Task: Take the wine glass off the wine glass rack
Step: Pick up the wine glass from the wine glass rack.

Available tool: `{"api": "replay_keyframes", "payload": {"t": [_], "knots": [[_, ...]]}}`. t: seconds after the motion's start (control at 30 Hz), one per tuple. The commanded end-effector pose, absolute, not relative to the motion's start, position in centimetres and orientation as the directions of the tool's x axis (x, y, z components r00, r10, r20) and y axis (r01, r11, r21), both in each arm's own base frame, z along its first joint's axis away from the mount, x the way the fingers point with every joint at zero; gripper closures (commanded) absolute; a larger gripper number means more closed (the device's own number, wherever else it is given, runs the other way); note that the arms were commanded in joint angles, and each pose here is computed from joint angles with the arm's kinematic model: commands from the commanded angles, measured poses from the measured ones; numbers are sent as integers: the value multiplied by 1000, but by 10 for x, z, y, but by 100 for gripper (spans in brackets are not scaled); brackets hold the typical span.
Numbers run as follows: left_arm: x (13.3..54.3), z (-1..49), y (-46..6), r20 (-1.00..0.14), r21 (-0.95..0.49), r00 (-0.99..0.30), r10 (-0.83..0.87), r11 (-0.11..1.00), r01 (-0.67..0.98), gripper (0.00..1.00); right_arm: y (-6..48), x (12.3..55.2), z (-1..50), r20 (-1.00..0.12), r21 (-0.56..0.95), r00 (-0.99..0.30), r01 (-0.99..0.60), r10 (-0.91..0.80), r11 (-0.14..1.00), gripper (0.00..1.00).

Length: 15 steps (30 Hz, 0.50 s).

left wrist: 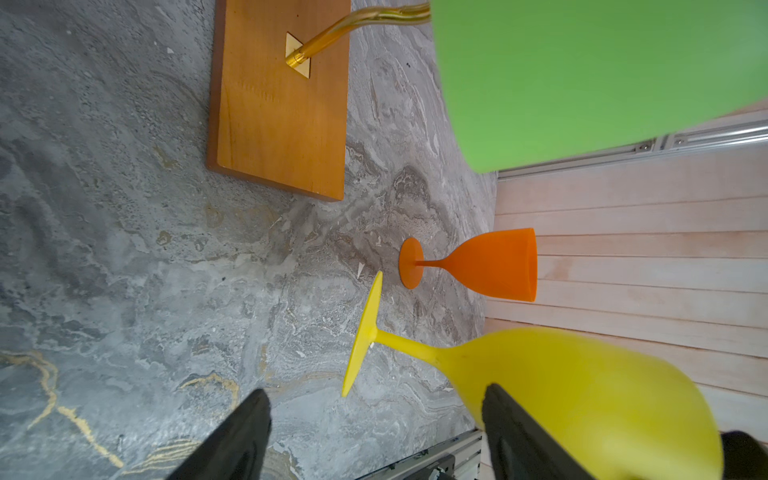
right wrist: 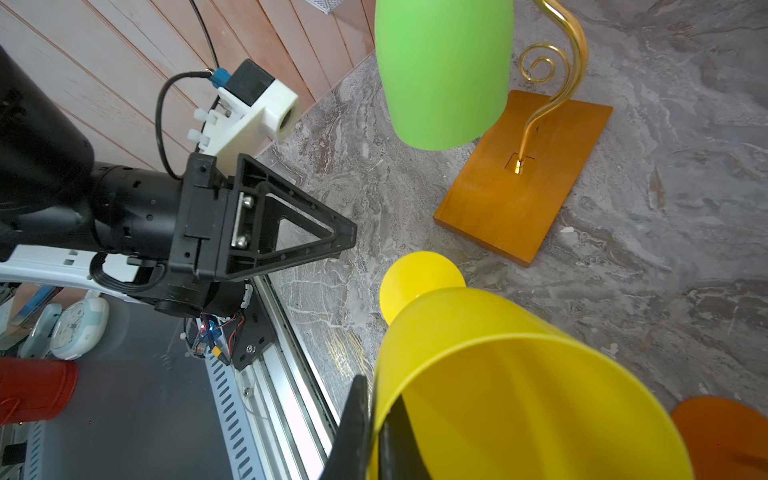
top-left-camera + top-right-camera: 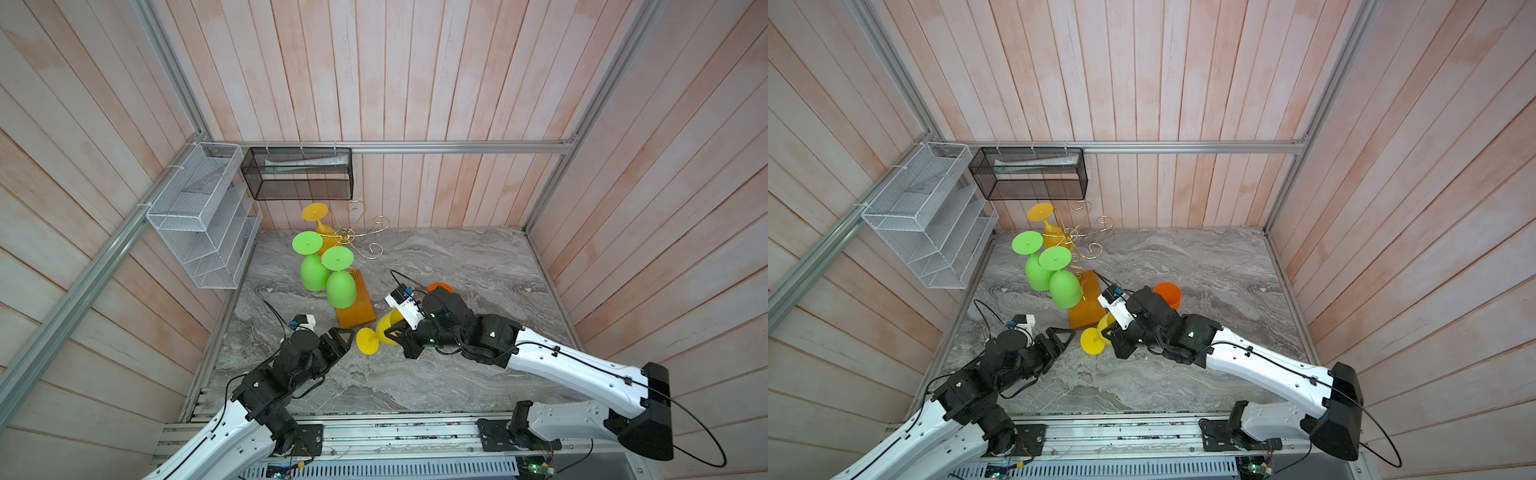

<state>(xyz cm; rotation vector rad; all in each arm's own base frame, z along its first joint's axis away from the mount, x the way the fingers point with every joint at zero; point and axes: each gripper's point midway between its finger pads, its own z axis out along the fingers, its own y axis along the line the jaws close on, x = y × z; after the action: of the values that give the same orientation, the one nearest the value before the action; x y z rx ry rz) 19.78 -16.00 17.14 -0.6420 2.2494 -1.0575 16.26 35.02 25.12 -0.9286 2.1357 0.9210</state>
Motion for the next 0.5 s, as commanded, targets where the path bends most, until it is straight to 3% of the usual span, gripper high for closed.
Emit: {"api": "replay_keyframes", "payload": {"t": [0.0, 0.13, 0.47], "knots": [[197, 180, -156, -309, -791, -721, -620, 589, -167, 11, 347, 168, 257, -762, 308, -539, -790, -360, 531, 100], [196, 182, -154, -322, -777, -724, -609, 607, -165, 0, 343, 172, 254, -757, 292, -542, -781, -366, 552, 100], [198, 193, -150, -370, -754, -717, -591, 642, -139, 0, 335, 184, 262, -761, 262, -534, -772, -369, 579, 100]]}}
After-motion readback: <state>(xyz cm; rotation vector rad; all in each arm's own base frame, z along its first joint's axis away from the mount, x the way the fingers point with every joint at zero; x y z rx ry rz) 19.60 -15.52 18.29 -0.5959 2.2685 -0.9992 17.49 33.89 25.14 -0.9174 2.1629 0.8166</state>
